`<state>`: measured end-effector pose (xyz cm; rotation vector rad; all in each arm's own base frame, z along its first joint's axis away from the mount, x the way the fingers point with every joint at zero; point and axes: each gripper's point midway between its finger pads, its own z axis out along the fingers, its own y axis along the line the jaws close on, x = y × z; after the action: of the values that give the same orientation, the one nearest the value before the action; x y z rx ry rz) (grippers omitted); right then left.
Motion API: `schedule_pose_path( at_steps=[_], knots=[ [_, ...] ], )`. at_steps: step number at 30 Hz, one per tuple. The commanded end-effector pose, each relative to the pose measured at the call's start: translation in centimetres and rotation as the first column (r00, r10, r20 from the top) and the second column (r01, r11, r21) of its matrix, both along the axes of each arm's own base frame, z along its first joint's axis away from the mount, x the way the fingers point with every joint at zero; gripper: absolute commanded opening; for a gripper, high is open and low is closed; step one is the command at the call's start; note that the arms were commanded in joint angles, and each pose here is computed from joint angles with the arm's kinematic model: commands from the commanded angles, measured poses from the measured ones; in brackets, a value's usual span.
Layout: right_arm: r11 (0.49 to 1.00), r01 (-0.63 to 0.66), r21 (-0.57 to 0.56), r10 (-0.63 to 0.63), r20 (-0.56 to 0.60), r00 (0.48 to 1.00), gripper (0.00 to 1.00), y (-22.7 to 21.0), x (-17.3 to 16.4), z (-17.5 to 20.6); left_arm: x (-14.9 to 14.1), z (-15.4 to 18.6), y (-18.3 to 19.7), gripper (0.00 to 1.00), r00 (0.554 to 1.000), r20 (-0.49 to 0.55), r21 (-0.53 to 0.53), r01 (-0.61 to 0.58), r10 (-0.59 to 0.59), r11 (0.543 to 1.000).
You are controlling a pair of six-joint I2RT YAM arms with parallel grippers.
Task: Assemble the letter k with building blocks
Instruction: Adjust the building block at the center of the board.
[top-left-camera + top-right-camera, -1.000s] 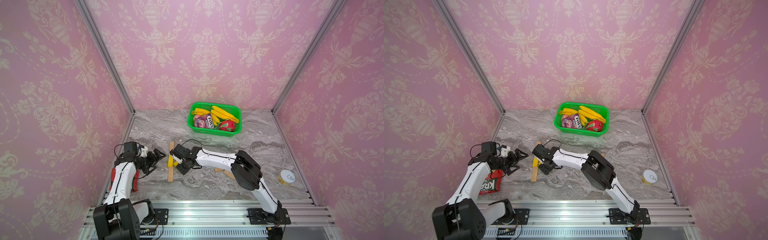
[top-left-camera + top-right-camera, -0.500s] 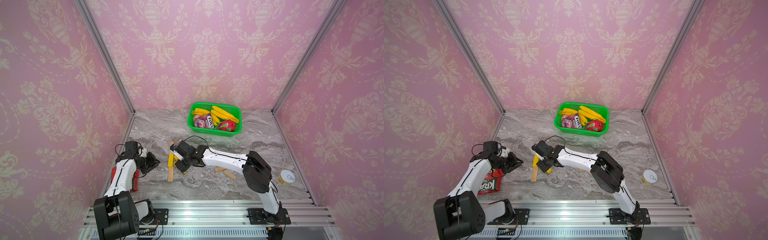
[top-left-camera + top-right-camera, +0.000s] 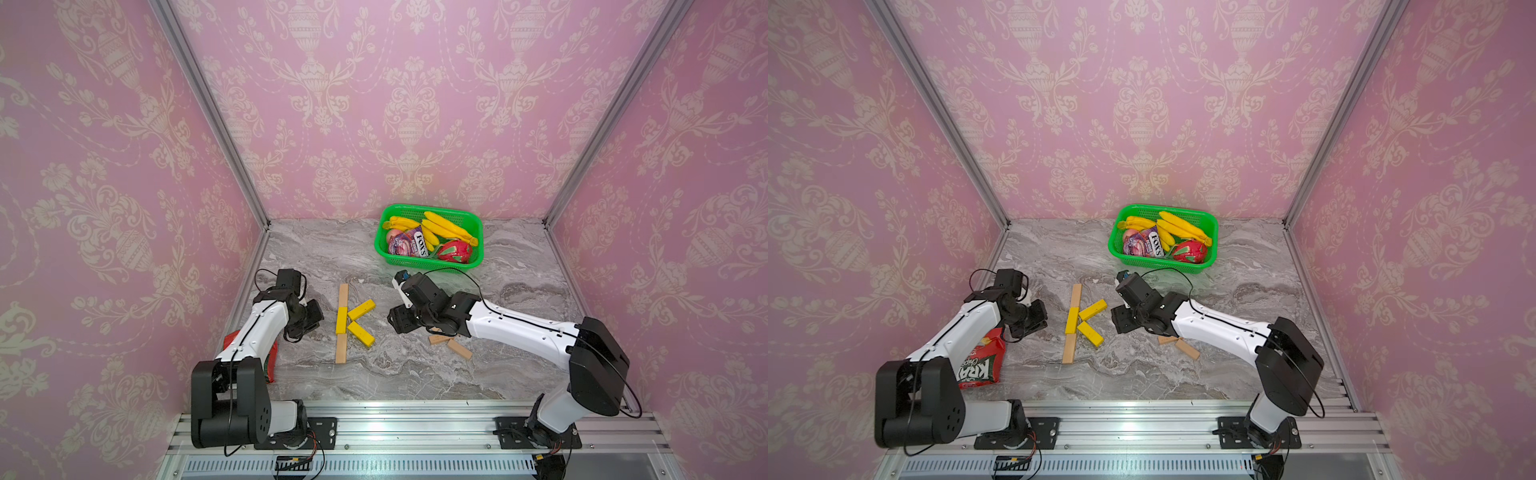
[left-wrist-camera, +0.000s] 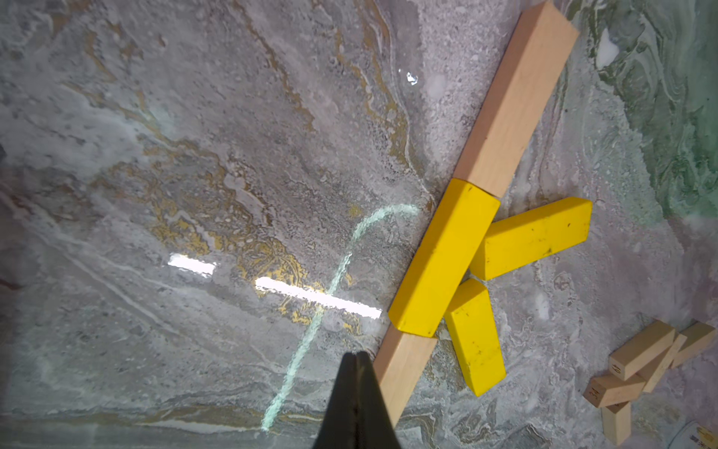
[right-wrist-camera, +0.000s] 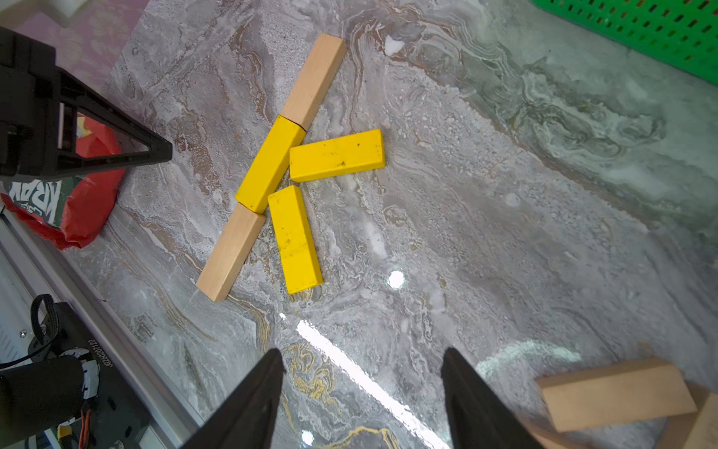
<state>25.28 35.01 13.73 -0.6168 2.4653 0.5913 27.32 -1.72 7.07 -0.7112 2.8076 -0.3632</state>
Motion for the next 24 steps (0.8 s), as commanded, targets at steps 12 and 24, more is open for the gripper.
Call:
schedule_pose_path(
  at_steps=[12,24],
  knots=[
    [0.987,0.139,0.084,-0.138,-0.017,0.99,0.7,-4.5,0.4,0.3,2.2,-2.1,-1.8,0.0,0.992,-0.026,0.129,0.125,-0.123,0.984],
    [0.982,0.164,0.098,-0.163,-0.019,0.987,0.7,-5.6,-0.1,0.2,2.8,-4.2,-3.3,0.0,0.979,-0.058,0.093,0.202,-0.197,0.975]
  ],
)
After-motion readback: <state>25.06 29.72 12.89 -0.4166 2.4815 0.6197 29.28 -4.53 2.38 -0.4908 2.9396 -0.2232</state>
